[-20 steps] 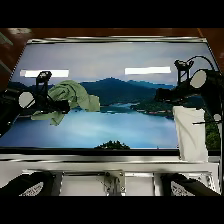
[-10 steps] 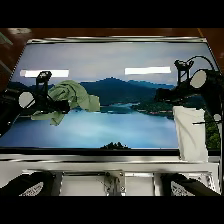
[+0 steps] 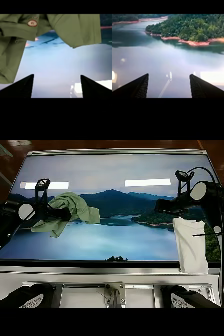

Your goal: Fold the shirts.

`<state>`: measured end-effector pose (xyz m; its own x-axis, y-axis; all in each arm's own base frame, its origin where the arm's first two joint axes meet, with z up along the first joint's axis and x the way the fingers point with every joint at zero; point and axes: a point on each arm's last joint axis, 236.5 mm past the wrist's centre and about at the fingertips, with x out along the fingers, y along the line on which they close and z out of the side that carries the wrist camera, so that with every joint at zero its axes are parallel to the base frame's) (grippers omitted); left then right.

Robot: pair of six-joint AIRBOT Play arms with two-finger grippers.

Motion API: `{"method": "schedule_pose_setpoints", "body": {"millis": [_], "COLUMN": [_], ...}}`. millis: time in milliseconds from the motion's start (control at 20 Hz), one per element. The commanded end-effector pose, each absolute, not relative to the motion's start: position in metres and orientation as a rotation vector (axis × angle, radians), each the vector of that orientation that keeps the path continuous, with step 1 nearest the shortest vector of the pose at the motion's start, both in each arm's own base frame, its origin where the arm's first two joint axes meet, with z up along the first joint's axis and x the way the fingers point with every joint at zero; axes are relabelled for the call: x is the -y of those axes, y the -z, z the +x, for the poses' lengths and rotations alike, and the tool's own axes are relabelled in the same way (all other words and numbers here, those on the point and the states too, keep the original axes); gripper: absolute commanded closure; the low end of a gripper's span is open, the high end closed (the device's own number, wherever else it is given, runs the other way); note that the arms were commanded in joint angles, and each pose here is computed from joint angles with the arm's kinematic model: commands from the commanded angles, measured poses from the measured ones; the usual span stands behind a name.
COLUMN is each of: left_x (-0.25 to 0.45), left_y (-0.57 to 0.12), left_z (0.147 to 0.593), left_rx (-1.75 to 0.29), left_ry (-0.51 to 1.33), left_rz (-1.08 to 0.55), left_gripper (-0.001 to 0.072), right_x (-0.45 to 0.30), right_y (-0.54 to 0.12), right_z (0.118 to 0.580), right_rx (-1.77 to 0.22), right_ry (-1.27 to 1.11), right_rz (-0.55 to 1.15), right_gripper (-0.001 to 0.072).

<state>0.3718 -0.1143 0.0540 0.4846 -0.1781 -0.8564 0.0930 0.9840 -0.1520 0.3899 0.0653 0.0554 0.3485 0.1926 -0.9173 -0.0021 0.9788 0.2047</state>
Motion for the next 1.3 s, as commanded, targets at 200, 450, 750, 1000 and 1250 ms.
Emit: {"method": "schedule_pose_setpoints", "body": {"millis": [200, 450, 750, 1000, 1250], "left_x": [0.107, 0.074, 0.047, 0.05, 0.055], "left_y": [-0.088, -0.05, 0.038, 0.082, 0.095], "left_z": [0.424, 0.452, 0.502, 0.532, 0.523], "left_rx": [-0.801, -0.882, -1.209, -1.315, -1.386], "left_ry": [0.151, 0.064, 0.071, 0.064, 0.069], "left_rz": [-0.141, -0.151, -0.293, -0.325, -0.359], "left_gripper": [0.0042, 0.0047, -0.0004, -0.0002, 0.0649], "right_x": [-0.064, -0.065, -0.065, -0.065, -0.065], "right_y": [-0.058, -0.059, -0.059, -0.06, -0.06], "right_z": [0.398, 0.4, 0.401, 0.402, 0.403], "right_rx": [-1.173, -1.165, -1.161, -1.155, -1.154], "right_ry": [-0.123, -0.123, -0.123, -0.123, -0.122], "right_rz": [0.175, 0.179, 0.178, 0.179, 0.178], "right_gripper": [0.0084, 0.0084, 0.0084, 0.0084, 0.0084]}}
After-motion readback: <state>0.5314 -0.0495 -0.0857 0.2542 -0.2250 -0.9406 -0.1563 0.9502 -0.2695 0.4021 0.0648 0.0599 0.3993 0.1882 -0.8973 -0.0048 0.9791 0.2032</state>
